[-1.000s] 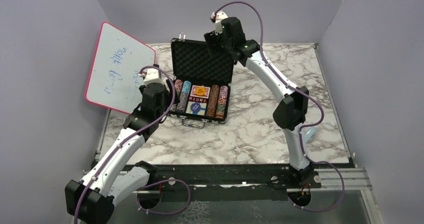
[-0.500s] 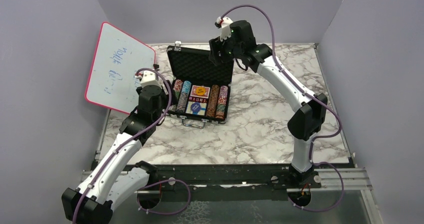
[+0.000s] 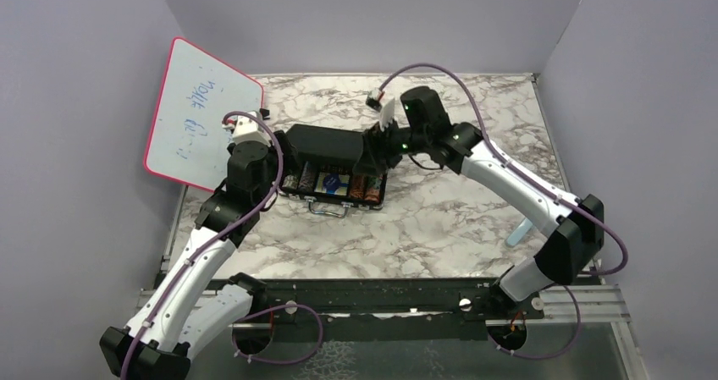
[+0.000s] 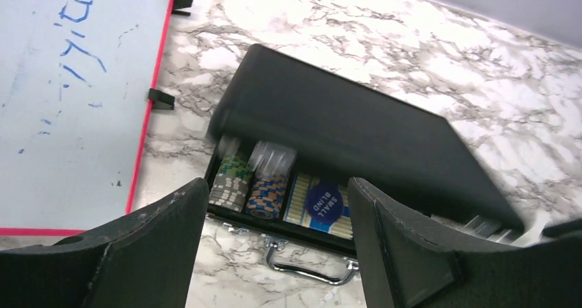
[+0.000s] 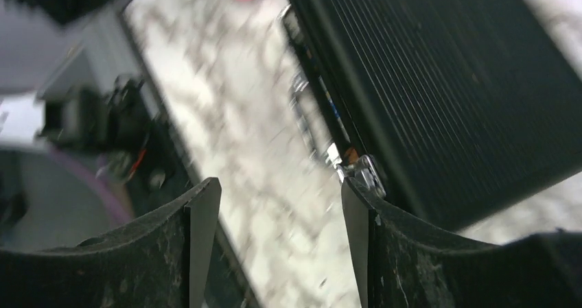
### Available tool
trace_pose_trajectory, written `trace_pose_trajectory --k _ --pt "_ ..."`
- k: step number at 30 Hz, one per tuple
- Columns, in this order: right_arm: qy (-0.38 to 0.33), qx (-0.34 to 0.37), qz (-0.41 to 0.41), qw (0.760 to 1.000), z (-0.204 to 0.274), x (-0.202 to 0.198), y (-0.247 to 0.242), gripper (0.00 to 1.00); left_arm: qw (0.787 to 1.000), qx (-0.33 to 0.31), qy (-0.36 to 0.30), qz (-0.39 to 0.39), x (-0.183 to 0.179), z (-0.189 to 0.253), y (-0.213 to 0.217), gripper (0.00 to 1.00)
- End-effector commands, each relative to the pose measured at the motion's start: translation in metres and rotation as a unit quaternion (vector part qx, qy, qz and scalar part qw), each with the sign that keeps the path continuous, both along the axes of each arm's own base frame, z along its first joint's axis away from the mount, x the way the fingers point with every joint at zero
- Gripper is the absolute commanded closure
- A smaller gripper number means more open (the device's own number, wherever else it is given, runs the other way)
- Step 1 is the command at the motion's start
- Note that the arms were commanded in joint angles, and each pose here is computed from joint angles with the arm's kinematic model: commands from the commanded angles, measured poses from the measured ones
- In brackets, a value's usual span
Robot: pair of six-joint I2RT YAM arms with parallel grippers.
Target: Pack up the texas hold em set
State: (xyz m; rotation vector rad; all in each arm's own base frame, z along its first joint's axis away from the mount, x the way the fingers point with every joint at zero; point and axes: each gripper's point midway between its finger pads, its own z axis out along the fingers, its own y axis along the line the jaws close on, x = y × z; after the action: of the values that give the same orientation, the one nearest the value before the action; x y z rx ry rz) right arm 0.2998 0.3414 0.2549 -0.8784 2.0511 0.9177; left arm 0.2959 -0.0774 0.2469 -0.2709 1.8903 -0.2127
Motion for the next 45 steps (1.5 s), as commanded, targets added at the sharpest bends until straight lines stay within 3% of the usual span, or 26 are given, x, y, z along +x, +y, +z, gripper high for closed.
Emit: trace_pose_trajectory --k 1,7,11,17,20,28,33,36,42,45 --pt "0.084 0.047 0.088 0.991 -0.014 -0.08 -0.003 0.32 0.999 -0.041 -0.003 -0.033 0.0 0.015 -0.018 0.23" --pt "0.118 0.07 0.11 0.984 -0.053 -0.147 -0.014 0.31 0.995 -0.083 0.027 -0.05 -0.003 -0.004 -0.033 0.23" --pt "0.092 0.062 -0.007 0.994 -0.083 -0.121 -0.018 0.36 0.988 -0.111 0.051 -0.091 -0.001 -0.021 -0.055 0.23" --pt "0.078 -0.003 -0.11 0.991 -0.129 -0.079 0.002 0.63 0.967 -0.141 0.12 -0.176 0.012 -0.064 -0.102 0.33" --pt "0.075 -0.026 -0.137 0.987 -0.14 -0.069 0.013 0.7 0.96 -0.132 0.164 -0.184 0.02 -0.089 -0.111 0.41" --pt "0.075 -0.059 -0.15 0.984 -0.153 -0.063 0.012 0.74 0.954 -0.091 0.248 -0.139 0.016 -0.145 -0.095 0.48" --pt "0.054 -0.047 -0.155 0.985 -0.141 -0.058 0.011 0.64 0.945 -0.06 0.303 -0.109 0.0 -0.18 -0.079 0.5" --pt "0.054 -0.073 -0.167 0.982 -0.153 -0.053 0.007 0.64 0.94 -0.044 0.324 -0.101 -0.009 -0.193 -0.072 0.55" --pt "0.068 -0.109 -0.158 0.979 -0.179 -0.056 0.005 0.74 0.936 -0.029 0.341 -0.086 -0.02 -0.205 -0.062 0.57" --pt "0.08 -0.128 -0.158 0.976 -0.193 -0.059 0.002 0.86 0.934 -0.026 0.346 -0.082 -0.021 -0.209 -0.06 0.57"
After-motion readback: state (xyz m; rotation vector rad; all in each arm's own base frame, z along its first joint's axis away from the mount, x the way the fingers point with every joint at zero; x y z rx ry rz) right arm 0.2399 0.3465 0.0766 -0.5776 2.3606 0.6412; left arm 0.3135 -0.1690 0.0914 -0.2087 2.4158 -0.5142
